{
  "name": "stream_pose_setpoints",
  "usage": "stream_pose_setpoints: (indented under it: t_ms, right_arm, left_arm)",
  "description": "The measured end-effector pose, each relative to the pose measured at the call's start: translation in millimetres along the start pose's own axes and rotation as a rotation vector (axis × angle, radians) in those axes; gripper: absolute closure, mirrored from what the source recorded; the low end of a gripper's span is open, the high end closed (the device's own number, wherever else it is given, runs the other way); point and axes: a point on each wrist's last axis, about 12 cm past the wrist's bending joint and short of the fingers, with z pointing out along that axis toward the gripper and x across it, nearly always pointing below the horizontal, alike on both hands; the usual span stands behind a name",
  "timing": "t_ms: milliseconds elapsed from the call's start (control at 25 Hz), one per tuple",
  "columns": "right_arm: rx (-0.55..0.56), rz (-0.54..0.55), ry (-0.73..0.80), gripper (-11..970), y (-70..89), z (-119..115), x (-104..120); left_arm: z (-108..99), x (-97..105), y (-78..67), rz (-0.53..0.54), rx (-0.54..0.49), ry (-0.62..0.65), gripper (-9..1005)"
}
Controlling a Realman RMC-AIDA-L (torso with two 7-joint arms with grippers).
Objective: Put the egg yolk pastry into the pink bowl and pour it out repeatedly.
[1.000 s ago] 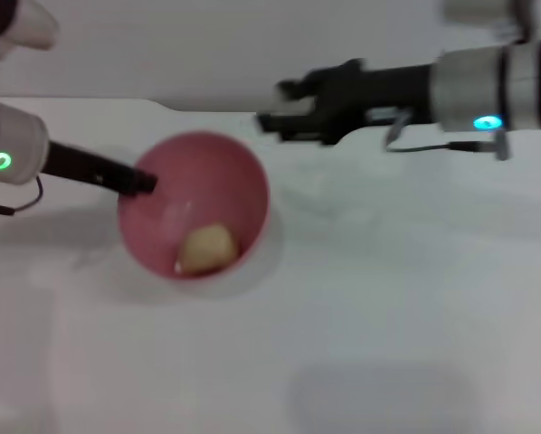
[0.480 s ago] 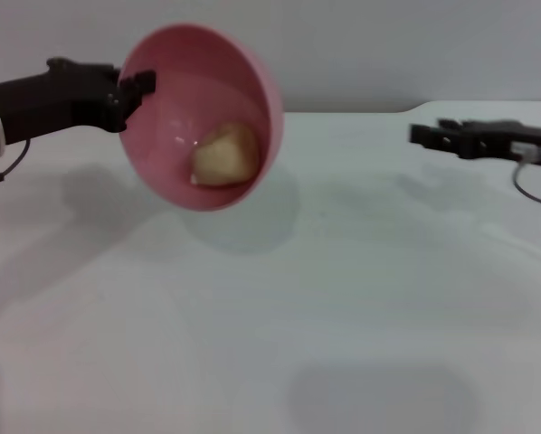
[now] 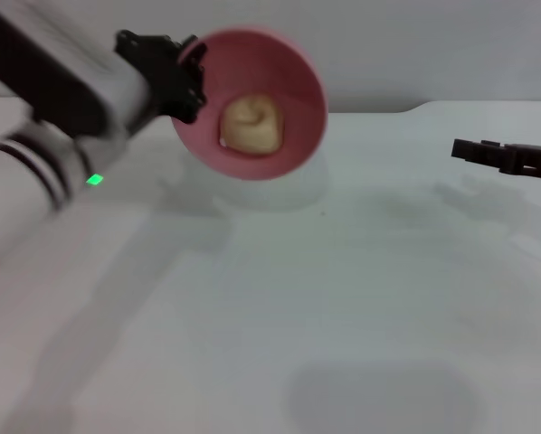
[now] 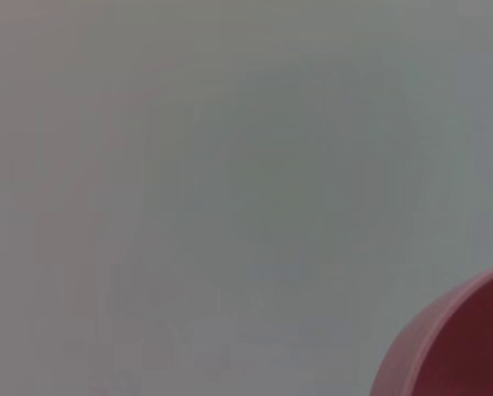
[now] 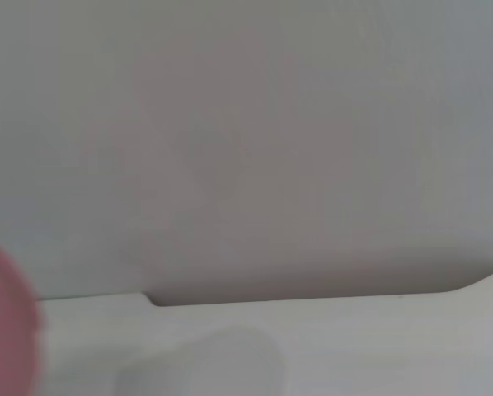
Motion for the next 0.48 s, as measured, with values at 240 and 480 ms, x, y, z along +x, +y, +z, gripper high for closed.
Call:
stream_pose_setpoints:
  t_ms: [240, 480]
  right_arm:
    - [0.006, 0.003, 0.001, 378, -1.3, 0.0, 1.6]
    - [0.01, -0.006, -0.002, 374, -1.8, 0.4, 0.0]
  left_arm:
    - [7.8, -7.8, -54.0, 0.305, -0.078, 0.036, 996]
    - [-7.0, -8.3, -92.2, 0.546, -0.266, -0.081, 997]
